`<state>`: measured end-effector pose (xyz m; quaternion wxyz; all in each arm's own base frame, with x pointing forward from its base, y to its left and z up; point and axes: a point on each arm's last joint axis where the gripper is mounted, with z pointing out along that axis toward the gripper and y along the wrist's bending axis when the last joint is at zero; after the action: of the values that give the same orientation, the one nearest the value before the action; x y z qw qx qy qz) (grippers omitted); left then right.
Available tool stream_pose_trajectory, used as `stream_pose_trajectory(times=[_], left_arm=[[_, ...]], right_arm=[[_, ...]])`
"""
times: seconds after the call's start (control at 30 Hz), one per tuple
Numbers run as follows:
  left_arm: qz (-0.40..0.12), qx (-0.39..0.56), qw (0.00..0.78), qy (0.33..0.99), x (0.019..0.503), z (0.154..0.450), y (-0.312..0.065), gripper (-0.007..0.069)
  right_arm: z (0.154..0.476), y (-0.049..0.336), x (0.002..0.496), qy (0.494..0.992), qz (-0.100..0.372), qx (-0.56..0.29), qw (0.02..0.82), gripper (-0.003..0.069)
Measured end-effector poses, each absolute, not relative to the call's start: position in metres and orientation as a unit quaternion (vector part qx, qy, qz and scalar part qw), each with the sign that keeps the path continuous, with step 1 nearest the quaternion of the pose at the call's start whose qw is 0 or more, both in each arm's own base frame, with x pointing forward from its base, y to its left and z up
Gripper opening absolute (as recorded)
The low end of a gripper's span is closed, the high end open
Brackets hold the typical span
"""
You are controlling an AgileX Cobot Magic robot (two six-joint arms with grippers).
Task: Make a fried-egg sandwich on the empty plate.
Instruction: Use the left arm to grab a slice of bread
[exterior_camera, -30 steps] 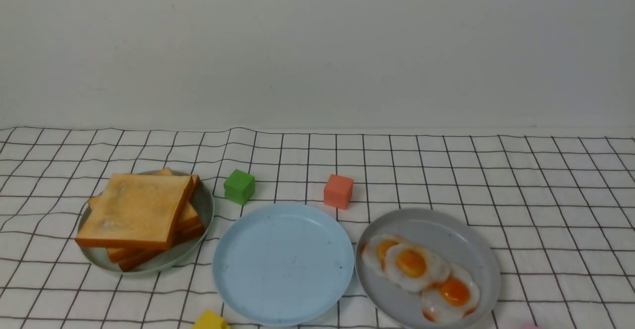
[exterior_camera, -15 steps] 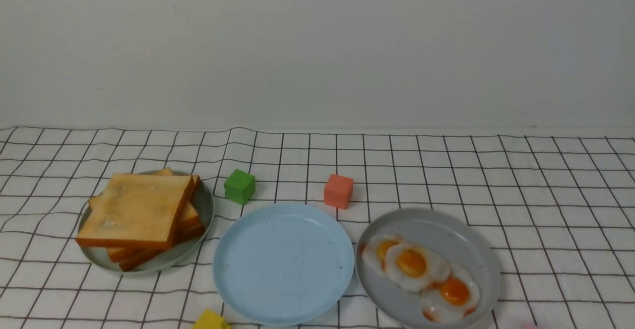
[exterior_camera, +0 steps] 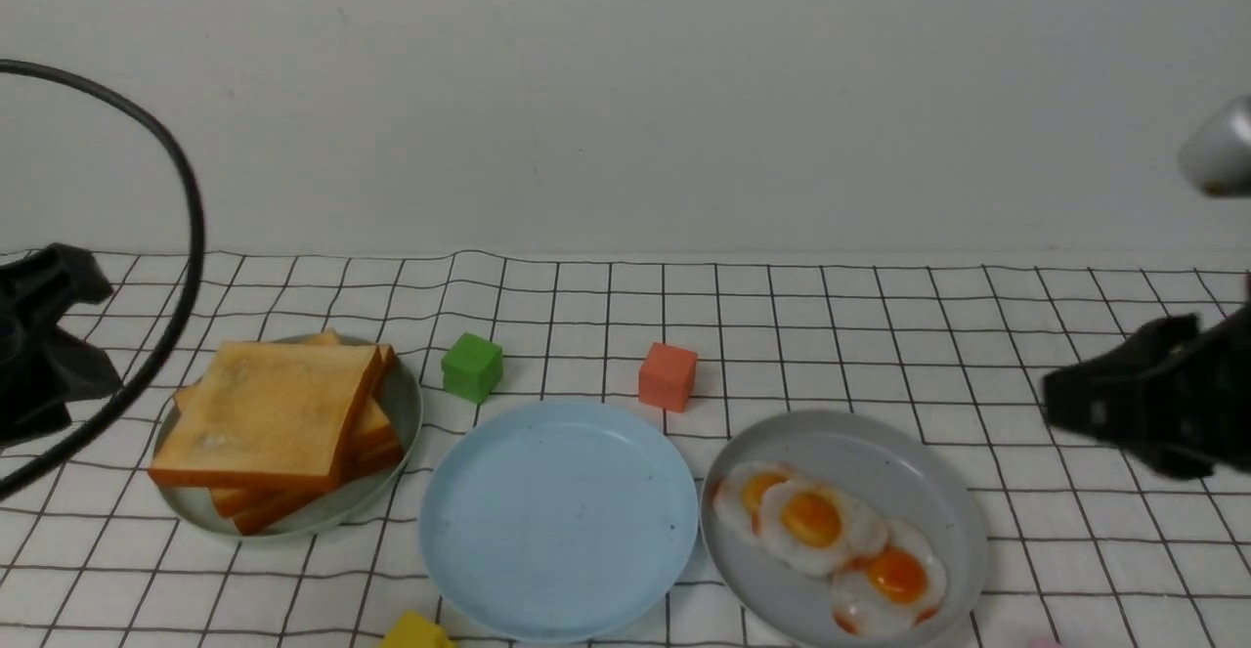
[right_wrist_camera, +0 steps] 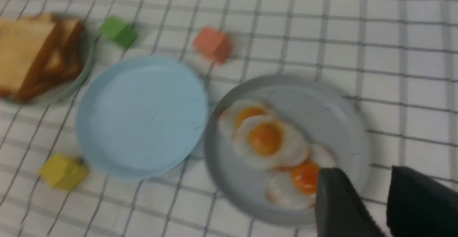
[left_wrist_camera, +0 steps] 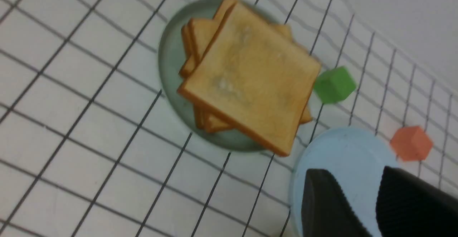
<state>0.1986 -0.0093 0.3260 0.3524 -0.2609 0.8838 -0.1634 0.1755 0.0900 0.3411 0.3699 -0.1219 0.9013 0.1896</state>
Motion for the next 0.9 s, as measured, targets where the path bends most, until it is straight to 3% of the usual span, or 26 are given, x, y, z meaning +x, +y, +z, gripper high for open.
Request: stream_pose_trajectory(times=[0.03, 0.2, 0.43, 0.53, 0.7, 0.8, 0.9], left_arm=[[-0.156, -0.251, 0.329, 0.897, 0.211, 0.325, -0.01, 0.0238], [-0.158, -0.246, 0.295, 0.91, 0.244, 0.328, 0.005, 0.0238], [-0.238, -0.221, 0.204, 0.924, 0.282, 0.284, 0.051, 0.0238], [-0.24, -0.193, 0.198, 0.93, 0.29, 0.268, 0.06, 0.0244], [-0.223, -0.187, 0.207, 0.934, 0.302, 0.253, 0.067, 0.0309], [-0.216, -0.187, 0.199, 0.937, 0.309, 0.238, 0.072, 0.0398], [-0.214, -0.185, 0.189, 0.94, 0.313, 0.228, 0.074, 0.0438]], right_arm=[[0.337, 0.103, 0.174, 0.899, 0.211, -0.152, 0.352, 0.0244], [0.33, 0.119, 0.173, 0.897, 0.231, -0.19, 0.325, 0.0249], [0.328, 0.121, 0.172, 0.897, 0.229, -0.205, 0.318, 0.0249], [0.328, 0.121, 0.172, 0.898, 0.228, -0.206, 0.315, 0.0249], [0.327, 0.12, 0.171, 0.9, 0.227, -0.208, 0.31, 0.0249], [0.327, 0.12, 0.171, 0.9, 0.227, -0.208, 0.309, 0.0249], [0.327, 0.12, 0.171, 0.9, 0.227, -0.208, 0.309, 0.025]])
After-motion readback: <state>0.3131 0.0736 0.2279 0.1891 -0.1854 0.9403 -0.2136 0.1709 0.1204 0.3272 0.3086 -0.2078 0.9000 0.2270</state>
